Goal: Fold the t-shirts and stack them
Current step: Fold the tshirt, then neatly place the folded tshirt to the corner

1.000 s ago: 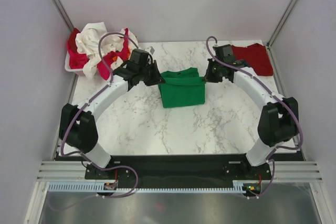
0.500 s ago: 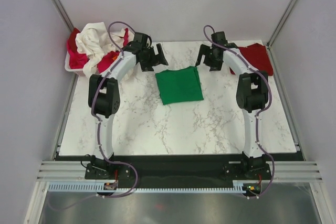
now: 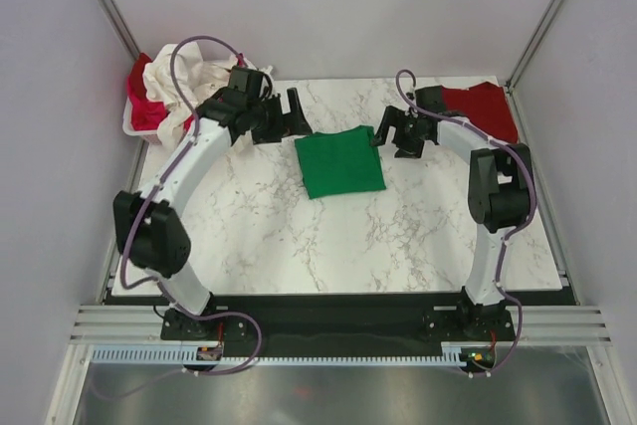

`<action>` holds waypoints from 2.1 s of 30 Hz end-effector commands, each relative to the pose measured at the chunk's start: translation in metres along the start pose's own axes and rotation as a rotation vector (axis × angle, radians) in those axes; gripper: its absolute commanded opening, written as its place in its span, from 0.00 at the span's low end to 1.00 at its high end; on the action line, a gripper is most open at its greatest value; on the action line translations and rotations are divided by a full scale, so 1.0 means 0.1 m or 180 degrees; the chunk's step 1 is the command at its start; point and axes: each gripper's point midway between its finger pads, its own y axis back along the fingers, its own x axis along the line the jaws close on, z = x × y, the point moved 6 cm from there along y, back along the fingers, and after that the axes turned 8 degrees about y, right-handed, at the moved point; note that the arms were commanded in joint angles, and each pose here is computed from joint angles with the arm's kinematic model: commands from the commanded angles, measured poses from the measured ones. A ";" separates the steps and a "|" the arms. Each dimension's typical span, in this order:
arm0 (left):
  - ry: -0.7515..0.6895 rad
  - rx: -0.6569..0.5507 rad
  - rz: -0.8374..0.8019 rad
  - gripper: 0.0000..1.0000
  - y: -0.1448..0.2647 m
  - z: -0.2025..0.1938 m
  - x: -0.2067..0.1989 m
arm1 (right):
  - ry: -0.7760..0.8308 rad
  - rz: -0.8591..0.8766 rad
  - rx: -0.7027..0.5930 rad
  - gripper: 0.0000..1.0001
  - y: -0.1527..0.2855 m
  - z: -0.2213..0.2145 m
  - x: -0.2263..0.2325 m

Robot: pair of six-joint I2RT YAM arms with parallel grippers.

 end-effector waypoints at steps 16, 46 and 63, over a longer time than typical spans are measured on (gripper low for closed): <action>-0.0675 -0.0150 -0.0086 1.00 1.04 -1.42 0.63 | 0.0089 0.0304 0.0157 0.65 -0.86 -0.02 0.04; -0.0724 -0.1407 -0.0313 1.00 1.58 -1.69 0.86 | 0.0202 -0.0384 -0.0523 0.00 0.39 1.08 -0.22; -0.0755 -0.1158 -0.0199 1.00 1.43 -1.70 0.90 | 0.0082 -0.0674 -0.1160 0.00 1.08 1.91 -0.77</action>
